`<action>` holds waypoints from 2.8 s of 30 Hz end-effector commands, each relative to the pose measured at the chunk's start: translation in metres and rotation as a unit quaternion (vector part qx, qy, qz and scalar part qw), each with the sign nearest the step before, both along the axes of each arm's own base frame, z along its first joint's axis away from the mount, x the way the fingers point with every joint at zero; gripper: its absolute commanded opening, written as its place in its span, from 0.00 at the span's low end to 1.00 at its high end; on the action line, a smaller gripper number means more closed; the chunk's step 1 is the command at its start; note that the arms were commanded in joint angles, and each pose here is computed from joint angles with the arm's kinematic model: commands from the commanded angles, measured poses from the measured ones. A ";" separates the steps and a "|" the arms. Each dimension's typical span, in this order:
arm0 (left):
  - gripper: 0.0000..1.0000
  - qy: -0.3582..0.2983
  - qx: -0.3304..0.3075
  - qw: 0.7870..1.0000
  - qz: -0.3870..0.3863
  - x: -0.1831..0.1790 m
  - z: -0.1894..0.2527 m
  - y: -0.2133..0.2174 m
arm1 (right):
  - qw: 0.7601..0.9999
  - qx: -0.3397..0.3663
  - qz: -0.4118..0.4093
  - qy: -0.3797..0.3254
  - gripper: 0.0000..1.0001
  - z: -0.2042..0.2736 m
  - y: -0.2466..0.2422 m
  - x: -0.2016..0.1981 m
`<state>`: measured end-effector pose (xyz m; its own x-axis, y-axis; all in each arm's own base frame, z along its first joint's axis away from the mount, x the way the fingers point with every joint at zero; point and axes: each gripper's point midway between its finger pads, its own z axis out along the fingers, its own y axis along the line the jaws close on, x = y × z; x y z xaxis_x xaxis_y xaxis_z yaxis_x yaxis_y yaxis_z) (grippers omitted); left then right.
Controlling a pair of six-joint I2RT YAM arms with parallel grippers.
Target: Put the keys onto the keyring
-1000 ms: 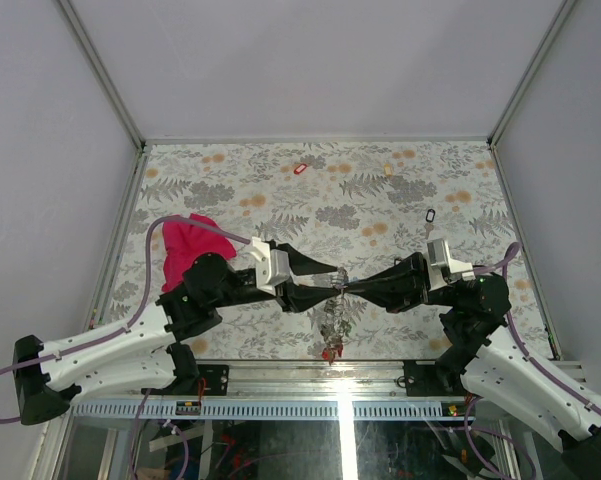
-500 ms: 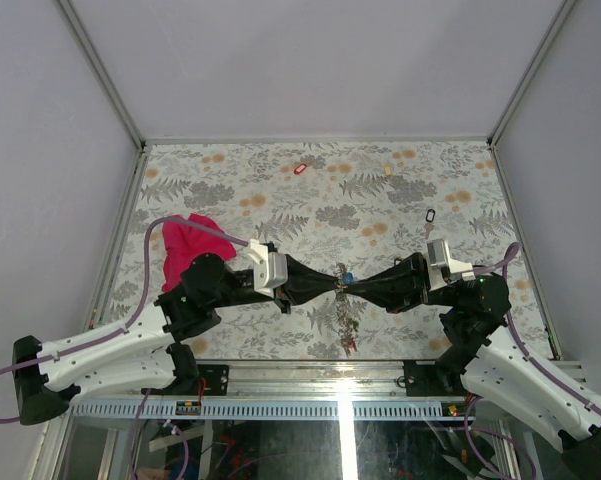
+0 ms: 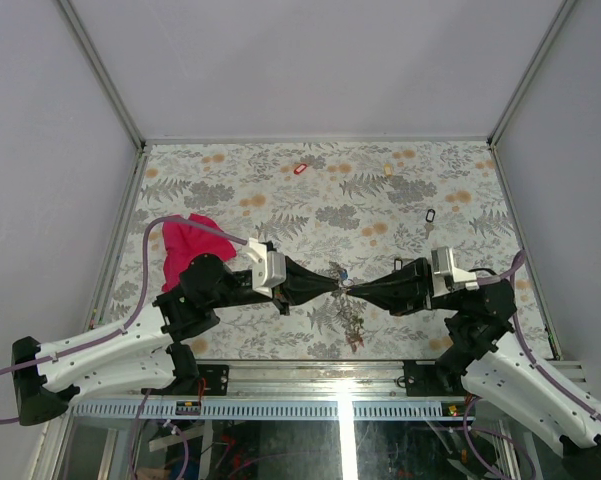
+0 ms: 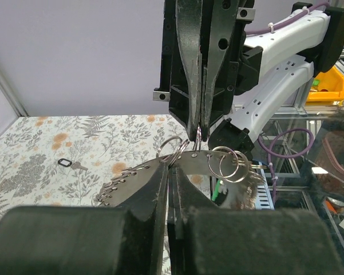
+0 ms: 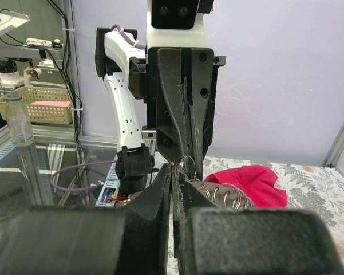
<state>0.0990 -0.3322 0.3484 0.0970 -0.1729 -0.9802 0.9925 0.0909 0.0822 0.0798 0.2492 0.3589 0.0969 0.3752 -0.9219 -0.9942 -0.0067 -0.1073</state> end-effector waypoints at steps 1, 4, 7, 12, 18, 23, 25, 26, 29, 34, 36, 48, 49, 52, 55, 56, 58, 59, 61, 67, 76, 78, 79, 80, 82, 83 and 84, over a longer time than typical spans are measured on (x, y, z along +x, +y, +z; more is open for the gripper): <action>0.00 0.003 -0.040 0.999 0.000 -0.004 0.032 0.006 | 0.998 0.019 -0.013 -0.059 0.01 0.027 -0.007 -0.007; 0.00 0.012 -0.040 0.999 -0.003 -0.004 0.031 0.004 | 0.998 0.010 -0.019 -0.066 0.01 0.025 -0.007 -0.006; 0.00 0.018 -0.041 0.999 -0.004 -0.005 0.031 0.004 | 0.997 0.008 -0.020 -0.069 0.00 0.025 -0.008 -0.006; 0.13 0.039 -0.044 0.998 0.004 -0.001 0.030 0.003 | 0.997 0.012 -0.019 -0.071 0.00 0.028 -0.009 -0.008; 0.31 0.054 -0.050 0.997 0.021 0.005 0.030 0.003 | 0.997 0.012 -0.014 -0.070 0.00 0.027 -0.008 -0.009; 0.34 0.052 -0.047 0.997 0.024 0.006 0.029 0.003 | 0.997 0.014 -0.014 -0.072 0.00 0.028 -0.009 -0.009; 0.35 0.054 -0.045 0.997 0.026 0.007 0.028 0.003 | 0.997 0.013 -0.011 -0.071 0.00 0.027 -0.008 -0.010; 0.37 0.055 -0.043 0.997 0.027 0.008 0.026 0.003 | 0.997 0.013 -0.010 -0.071 0.00 0.027 -0.008 -0.010; 0.40 0.058 -0.044 0.997 0.028 0.009 0.026 0.002 | 0.998 0.011 -0.006 -0.069 0.00 0.025 -0.008 -0.011; 0.41 0.070 -0.052 0.995 0.054 0.019 0.030 0.002 | 0.998 0.011 -0.003 -0.067 0.00 0.025 -0.008 -0.012; 0.40 0.084 -0.060 0.992 0.072 0.025 0.033 0.004 | 0.998 0.010 -0.003 -0.067 0.00 0.024 -0.008 -0.012; 0.37 0.027 -0.115 0.993 0.027 -0.003 0.049 0.027 | 0.997 0.032 -0.033 -0.057 0.00 0.032 -0.011 -0.004; 0.37 0.018 -0.122 0.992 0.014 -0.009 0.050 0.029 | 0.997 0.039 -0.036 -0.055 0.00 0.034 -0.012 -0.002; 0.35 -0.003 -0.126 0.992 -0.020 -0.022 0.050 0.028 | 0.996 0.060 -0.045 -0.038 0.00 0.040 -0.013 0.003; 0.28 -0.013 -0.120 0.992 -0.041 -0.028 0.053 0.024 | 0.996 0.083 -0.039 -0.024 0.00 0.045 -0.014 0.003; 0.26 -0.014 -0.117 0.992 -0.045 -0.028 0.053 0.021 | 0.995 0.090 -0.035 -0.019 0.00 0.047 -0.014 0.003; 0.22 -0.017 -0.110 0.993 -0.049 -0.027 0.053 0.017 | 0.994 0.104 -0.027 -0.016 0.00 0.050 -0.014 0.002; 0.22 -0.018 -0.108 0.993 -0.049 -0.026 0.052 0.015 | 0.994 0.107 -0.023 -0.012 0.00 0.051 -0.014 0.001; 0.22 -0.021 -0.108 0.993 -0.050 -0.025 0.054 0.012 | 0.994 0.109 -0.017 -0.011 0.00 0.052 -0.014 0.000; 0.21 -0.023 -0.115 0.992 -0.044 -0.021 0.057 0.009 | 0.994 0.106 -0.011 -0.013 0.00 0.050 -0.013 -0.002; 0.26 -0.016 -0.126 0.991 -0.034 -0.016 0.060 0.007 | 0.995 0.100 -0.003 -0.013 0.00 0.048 -0.012 -0.004; 0.27 -0.016 -0.126 0.991 -0.038 -0.016 0.061 0.005 | 0.995 0.101 -0.003 -0.014 0.00 0.048 -0.012 -0.005; 0.27 -0.015 -0.124 0.991 -0.039 -0.016 0.060 0.004 | 0.995 0.101 -0.003 -0.014 0.00 0.048 -0.012 -0.005; 0.28 -0.015 -0.124 0.991 -0.040 -0.016 0.061 0.004 | 0.995 0.101 -0.003 -0.014 0.00 0.048 -0.012 -0.005; 0.29 -0.013 -0.122 0.992 -0.041 -0.015 0.059 0.002 | 0.995 0.100 -0.002 -0.014 0.00 0.048 -0.012 -0.004; 0.29 -0.013 -0.122 0.992 -0.042 -0.015 0.060 0.001 | 0.995 0.100 -0.001 -0.015 0.00 0.048 -0.012 -0.005; 0.29 -0.011 -0.121 0.992 -0.042 -0.015 0.059 0.000 | 0.995 0.100 -0.001 -0.015 0.00 0.048 -0.011 -0.005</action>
<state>0.0877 -0.3358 0.3746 0.0504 -0.3246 -0.9445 0.9987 0.0269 0.0440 0.0869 0.2474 0.3798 0.0473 0.4729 -0.8798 -0.9988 0.0148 -0.0458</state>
